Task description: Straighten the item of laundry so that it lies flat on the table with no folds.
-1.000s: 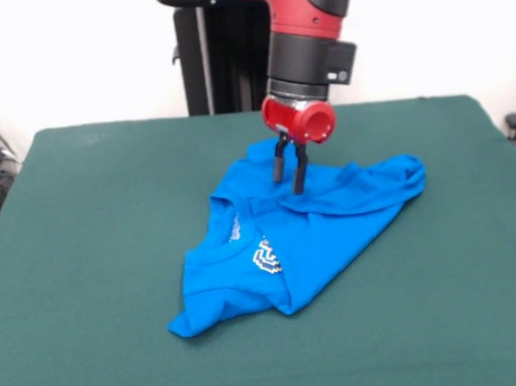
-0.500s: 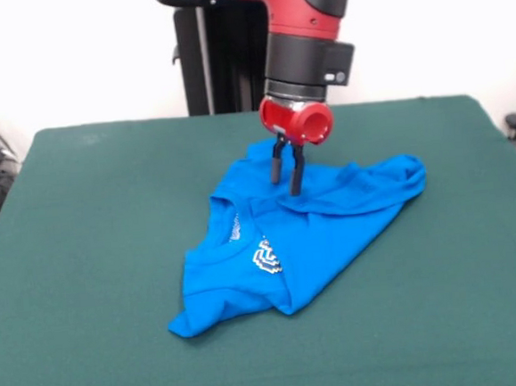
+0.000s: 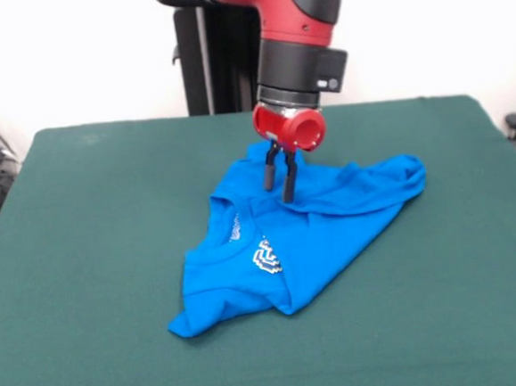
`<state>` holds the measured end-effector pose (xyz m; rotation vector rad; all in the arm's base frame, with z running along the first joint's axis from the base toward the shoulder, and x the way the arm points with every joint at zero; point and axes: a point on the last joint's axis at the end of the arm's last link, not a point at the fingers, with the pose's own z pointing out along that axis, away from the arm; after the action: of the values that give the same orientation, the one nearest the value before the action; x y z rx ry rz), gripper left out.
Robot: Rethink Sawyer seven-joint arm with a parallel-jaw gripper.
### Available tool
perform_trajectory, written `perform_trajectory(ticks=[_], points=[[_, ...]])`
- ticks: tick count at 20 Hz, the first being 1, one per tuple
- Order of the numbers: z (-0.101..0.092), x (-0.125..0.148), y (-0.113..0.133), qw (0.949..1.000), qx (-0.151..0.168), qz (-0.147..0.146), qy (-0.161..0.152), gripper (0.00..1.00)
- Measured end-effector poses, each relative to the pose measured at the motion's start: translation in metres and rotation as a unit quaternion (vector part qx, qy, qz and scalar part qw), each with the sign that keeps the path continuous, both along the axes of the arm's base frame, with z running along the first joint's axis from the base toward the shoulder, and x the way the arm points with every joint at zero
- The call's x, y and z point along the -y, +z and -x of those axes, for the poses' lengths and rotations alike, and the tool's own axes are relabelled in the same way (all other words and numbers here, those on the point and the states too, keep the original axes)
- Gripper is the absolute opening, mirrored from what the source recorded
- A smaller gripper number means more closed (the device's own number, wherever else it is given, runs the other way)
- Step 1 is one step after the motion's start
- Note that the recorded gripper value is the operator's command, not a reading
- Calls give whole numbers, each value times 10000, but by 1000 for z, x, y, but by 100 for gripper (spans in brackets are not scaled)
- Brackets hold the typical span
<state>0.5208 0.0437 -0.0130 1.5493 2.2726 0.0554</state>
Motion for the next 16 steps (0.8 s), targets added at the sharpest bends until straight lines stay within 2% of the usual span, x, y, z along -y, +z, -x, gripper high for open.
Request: perform_trajectory(ticks=[8, 16], points=[[-6, 2, -16, 9999, 85, 75, -6, 100], [2, 1, -30, 9999, 44, 105, 12, 100]])
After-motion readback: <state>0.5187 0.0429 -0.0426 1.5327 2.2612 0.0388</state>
